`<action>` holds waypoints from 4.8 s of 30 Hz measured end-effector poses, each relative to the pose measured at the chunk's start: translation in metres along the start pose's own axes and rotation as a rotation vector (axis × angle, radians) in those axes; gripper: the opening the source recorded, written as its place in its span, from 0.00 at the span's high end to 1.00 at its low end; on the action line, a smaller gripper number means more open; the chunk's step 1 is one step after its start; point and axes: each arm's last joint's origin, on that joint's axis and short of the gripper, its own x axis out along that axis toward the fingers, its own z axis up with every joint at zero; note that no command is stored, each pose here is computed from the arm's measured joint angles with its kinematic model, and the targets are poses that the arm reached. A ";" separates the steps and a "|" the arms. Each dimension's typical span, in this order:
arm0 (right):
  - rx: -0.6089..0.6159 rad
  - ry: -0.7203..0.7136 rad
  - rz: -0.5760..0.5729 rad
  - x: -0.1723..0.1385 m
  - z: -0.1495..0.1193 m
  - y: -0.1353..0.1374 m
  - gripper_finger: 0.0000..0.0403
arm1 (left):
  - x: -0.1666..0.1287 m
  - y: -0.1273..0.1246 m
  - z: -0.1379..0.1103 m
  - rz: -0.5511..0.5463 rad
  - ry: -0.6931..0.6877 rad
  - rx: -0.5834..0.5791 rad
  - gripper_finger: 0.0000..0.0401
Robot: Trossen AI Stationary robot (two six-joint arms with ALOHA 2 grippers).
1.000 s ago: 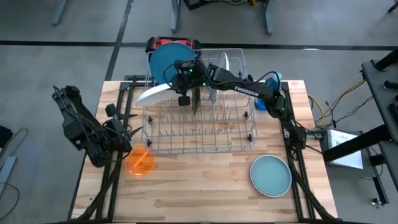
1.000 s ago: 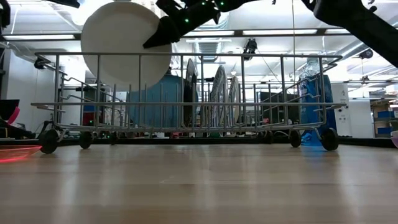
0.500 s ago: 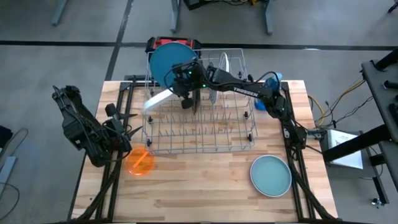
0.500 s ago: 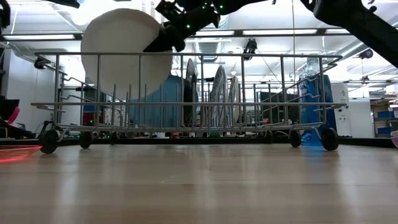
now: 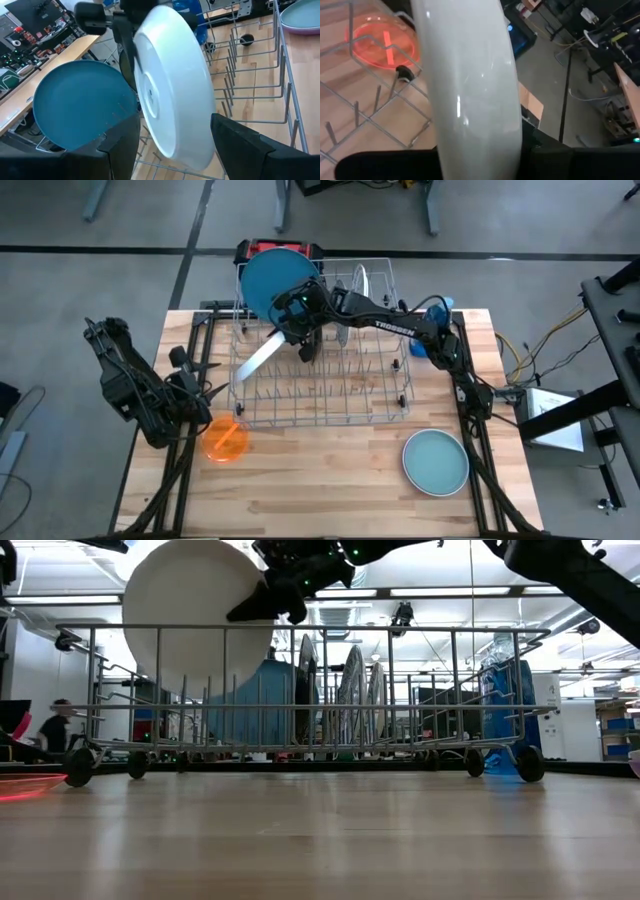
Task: Sort dishes
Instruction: Put the white plate in the dish rack, then put the light blue plate in the dish rack
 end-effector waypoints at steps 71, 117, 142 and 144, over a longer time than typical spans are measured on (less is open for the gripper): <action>-0.112 -0.032 0.066 0.030 -0.034 0.028 0.64 | 0.000 -0.001 0.000 0.001 0.001 -0.006 0.42; 0.036 0.152 -0.064 0.009 -0.022 0.021 0.53 | 0.000 -0.001 0.000 0.002 -0.001 -0.005 0.42; 0.217 0.339 -0.120 -0.076 0.023 0.020 0.48 | 0.001 -0.017 -0.004 -0.150 0.221 -0.095 0.42; 0.278 0.346 -0.121 -0.090 0.030 0.022 0.50 | 0.002 -0.026 -0.004 -0.184 0.281 -0.097 0.42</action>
